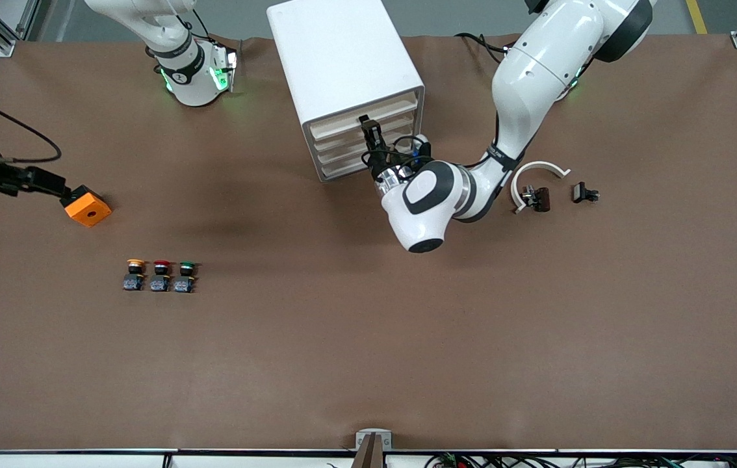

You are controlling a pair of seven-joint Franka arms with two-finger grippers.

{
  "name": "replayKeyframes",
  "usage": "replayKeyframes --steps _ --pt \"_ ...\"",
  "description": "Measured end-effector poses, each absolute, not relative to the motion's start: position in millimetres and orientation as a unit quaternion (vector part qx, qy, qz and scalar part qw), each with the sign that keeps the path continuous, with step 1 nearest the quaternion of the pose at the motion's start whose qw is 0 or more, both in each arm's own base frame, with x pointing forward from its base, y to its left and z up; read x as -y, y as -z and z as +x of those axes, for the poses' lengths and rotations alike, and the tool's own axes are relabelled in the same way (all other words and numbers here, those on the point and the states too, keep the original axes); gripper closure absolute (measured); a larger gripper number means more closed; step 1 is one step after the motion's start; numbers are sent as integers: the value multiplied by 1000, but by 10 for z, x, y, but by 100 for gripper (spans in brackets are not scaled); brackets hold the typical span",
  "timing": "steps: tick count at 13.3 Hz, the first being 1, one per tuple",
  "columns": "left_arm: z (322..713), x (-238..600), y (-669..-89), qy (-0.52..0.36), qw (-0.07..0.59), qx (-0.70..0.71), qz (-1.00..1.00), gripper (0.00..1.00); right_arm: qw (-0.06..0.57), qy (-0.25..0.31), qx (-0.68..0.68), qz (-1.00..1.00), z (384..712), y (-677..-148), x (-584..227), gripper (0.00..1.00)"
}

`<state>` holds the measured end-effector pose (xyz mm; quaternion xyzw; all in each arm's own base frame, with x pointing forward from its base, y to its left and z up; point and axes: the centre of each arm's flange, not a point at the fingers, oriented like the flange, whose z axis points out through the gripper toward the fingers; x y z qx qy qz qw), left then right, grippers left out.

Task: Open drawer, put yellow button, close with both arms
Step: 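Pull the drawer open with the left gripper while the right gripper reaches the button, then grasp the yellow button with the right gripper while the left gripper withdraws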

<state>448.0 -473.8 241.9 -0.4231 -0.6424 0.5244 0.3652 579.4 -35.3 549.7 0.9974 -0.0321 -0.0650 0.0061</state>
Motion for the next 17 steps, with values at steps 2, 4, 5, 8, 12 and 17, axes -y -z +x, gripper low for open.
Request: replayKeyframes --steps 2,4,5,8,12,17 --pt "4770 4544 -2477 -523 342 661 -415 86 25 59 20 998 5935 -5226 285 0" --pt "5146 4278 -2542 -523 304 689 -400 86 29 34 14 999 6079 -4698 266 0" --pt "5323 4145 -2576 -524 282 701 -392 86 30 24 14 999 6096 -4400 300 0" --pt "5702 3865 -2643 -524 225 732 -373 86 31 -9 29 999 6010 -3665 534 0" --pt "5876 3765 -2680 -522 186 744 -373 44 34 -32 48 998 5960 -2928 827 0" --pt "6212 3540 -3056 -527 128 742 -394 0 37 -50 47 997 5963 -2186 874 0"
